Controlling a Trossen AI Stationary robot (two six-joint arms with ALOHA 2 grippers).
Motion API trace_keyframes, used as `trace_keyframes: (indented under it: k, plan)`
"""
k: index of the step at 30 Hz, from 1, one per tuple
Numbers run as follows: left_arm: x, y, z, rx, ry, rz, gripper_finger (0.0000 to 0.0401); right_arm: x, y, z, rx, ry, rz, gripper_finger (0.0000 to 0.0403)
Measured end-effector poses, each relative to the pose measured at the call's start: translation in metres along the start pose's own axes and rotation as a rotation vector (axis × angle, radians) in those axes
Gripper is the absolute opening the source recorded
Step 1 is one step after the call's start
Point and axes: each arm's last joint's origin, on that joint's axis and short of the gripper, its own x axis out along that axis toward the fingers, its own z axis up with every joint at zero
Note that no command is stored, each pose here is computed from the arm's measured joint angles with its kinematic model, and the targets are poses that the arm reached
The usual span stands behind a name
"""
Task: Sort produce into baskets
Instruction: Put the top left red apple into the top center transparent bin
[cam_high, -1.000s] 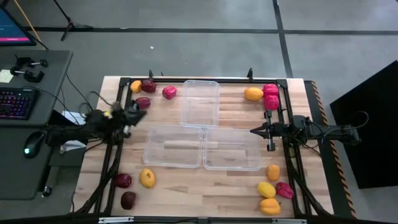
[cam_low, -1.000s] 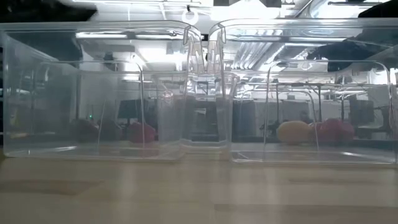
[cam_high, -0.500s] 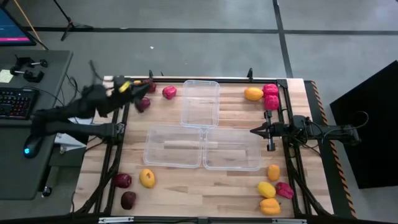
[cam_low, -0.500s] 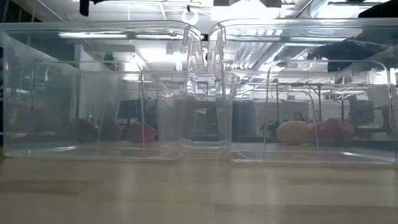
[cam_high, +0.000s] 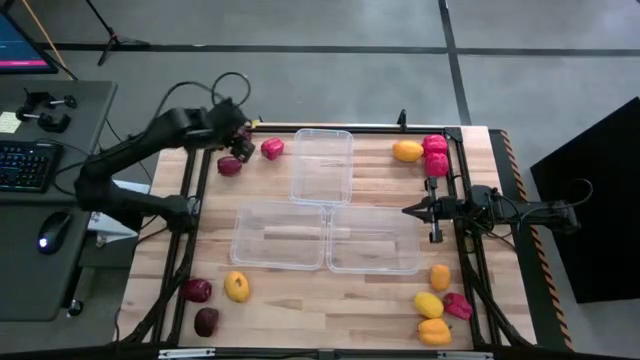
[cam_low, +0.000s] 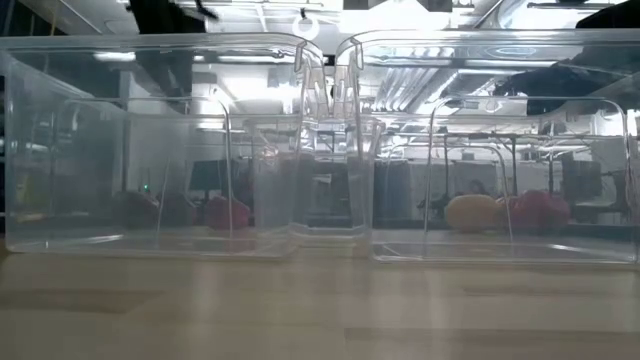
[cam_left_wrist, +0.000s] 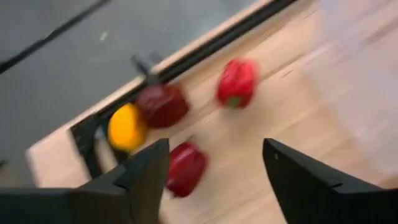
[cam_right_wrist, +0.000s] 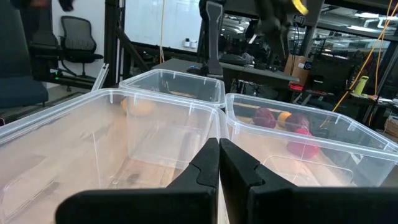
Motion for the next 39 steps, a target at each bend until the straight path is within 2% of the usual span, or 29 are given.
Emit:
trace_keyframes:
  k: [2, 7, 11, 13, 17, 23, 27, 32, 39]
  plan:
    - [0.020, 0.001, 0.004, 0.040, 0.103, 0.014, 0.0278, 0.000, 0.000, 0.000, 0.000, 0.000, 0.000, 0.0000]
    - [0.066, 0.002, 0.011, 0.119, 0.371, -0.102, 0.0299, 0.000, 0.000, 0.000, 0.000, 0.000, 0.000, 0.0000]
    - [0.090, -0.004, 0.013, 0.241, 0.470, -0.128, 0.0301, 0.000, 0.000, 0.000, 0.000, 0.000, 0.000, 0.0000]
    - [0.099, -0.006, 0.014, 0.285, 0.490, -0.136, 0.0301, 0.000, 0.000, 0.000, 0.000, 0.000, 0.000, 0.0000]
    - [0.110, -0.008, 0.012, 0.296, 0.517, -0.142, 0.0301, 0.000, 0.000, 0.000, 0.000, 0.000, 0.000, 0.0000]
    - [0.123, -0.001, -0.030, 0.269, 0.563, -0.132, 0.0301, 0.000, 0.000, 0.000, 0.000, 0.000, 0.000, 0.0000]
    - [0.132, 0.005, -0.045, 0.239, 0.521, -0.118, 0.0301, 0.000, 0.000, 0.000, 0.000, 0.000, 0.000, 0.0000]
    - [0.140, 0.010, -0.045, 0.235, 0.496, -0.058, 0.0301, 0.000, 0.000, 0.000, 0.000, 0.000, 0.000, 0.0000]
    - [0.149, 0.010, -0.045, 0.358, 0.524, -0.031, 0.0301, 0.000, 0.000, 0.000, 0.000, 0.000, 0.000, 0.0000]
